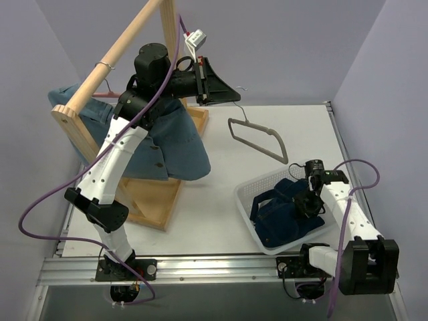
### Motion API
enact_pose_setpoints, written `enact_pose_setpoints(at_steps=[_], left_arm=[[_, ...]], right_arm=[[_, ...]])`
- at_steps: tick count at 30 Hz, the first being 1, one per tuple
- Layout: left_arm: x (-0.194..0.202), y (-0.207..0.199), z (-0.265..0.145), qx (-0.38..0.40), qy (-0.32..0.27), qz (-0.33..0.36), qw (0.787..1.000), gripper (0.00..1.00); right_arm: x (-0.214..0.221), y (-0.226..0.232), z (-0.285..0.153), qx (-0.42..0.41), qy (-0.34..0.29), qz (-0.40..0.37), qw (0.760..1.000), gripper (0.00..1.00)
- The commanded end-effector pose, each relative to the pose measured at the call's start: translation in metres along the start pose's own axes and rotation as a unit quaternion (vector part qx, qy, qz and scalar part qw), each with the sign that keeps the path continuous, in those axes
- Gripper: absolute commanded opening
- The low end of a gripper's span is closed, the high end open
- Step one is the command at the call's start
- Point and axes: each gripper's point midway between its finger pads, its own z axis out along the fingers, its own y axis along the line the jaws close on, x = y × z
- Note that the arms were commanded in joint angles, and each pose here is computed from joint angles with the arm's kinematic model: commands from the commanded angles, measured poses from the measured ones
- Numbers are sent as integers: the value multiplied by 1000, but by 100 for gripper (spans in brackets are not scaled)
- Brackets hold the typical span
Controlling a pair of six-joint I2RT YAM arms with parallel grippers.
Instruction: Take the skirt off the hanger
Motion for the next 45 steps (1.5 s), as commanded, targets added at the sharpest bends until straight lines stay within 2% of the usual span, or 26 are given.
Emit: enact_pose_setpoints(at_steps=[1, 6, 7, 8, 9, 10, 11, 16, 17, 20, 23, 26, 28, 30, 32, 36, 38, 40, 41, 45], left_arm=[[-2, -18, -10, 4, -15, 23, 1000, 2], [-2, -13, -6, -1, -16, 21, 1000, 2], [-1, -12, -6, -2, -15, 20, 1000, 2], [-2, -11, -5, -4, -16, 19, 1000, 2], [-2, -8, -3, -7, -15, 16, 1000, 2], [-2, -5, -2, -10, -13, 11, 1000, 2], [-2, -2, -1, -13, -12, 6, 1000, 2], [1, 15, 7, -26, 1, -16, 1000, 2], [2, 17, 8, -26, 6, -23, 999, 2], [7, 21, 10, -29, 26, -37, 999, 2], [11, 27, 12, -37, 30, -50, 998, 2], [19, 41, 20, -59, 26, -66, 996, 2], [24, 48, 19, -76, 28, -82, 993, 2], [24, 52, 18, -101, 17, -67, 992, 2], [25, 53, 13, -118, 16, -54, 991, 2], [25, 60, 5, -158, 5, -32, 987, 2], [30, 70, 0, -183, 11, -37, 982, 2], [33, 71, -2, -198, 11, -34, 979, 2], [34, 73, -3, -205, 11, -34, 978, 2], [37, 81, -2, -230, 8, -34, 973, 2]], right_arm=[[-4, 7, -2, -16, -1, -22, 1000, 0], [-39, 26, -49, -46, -77, -55, 994, 0], [-43, 23, -57, -40, -87, -61, 994, 8], [-49, 25, -67, -42, -98, -66, 992, 47], [-54, 27, -75, -42, -107, -72, 991, 70], [-60, 31, -94, -51, -122, -85, 988, 92], [-67, 29, -102, -43, -137, -86, 986, 100], [-90, 28, -145, -24, -184, -108, 977, 100], [-99, 35, -164, -42, -206, -116, 971, 100], [-105, 58, -199, -97, -220, -139, 961, 100], [-95, 85, -223, -168, -200, -181, 948, 100], [-78, 108, -257, -252, -179, -228, 923, 100], [-69, 117, -285, -304, -181, -264, 897, 100], [-63, 122, -301, -333, -182, -289, 879, 100], [-50, 126, -327, -379, -184, -316, 850, 100], [-34, 129, -364, -442, -186, -335, 811, 100], [-18, 131, -382, -487, -175, -356, 779, 98], [-7, 133, -387, -509, -156, -368, 762, 95], [1, 132, -389, -522, -138, -379, 752, 90], [16, 125, -389, -534, -118, -408, 731, 84]])
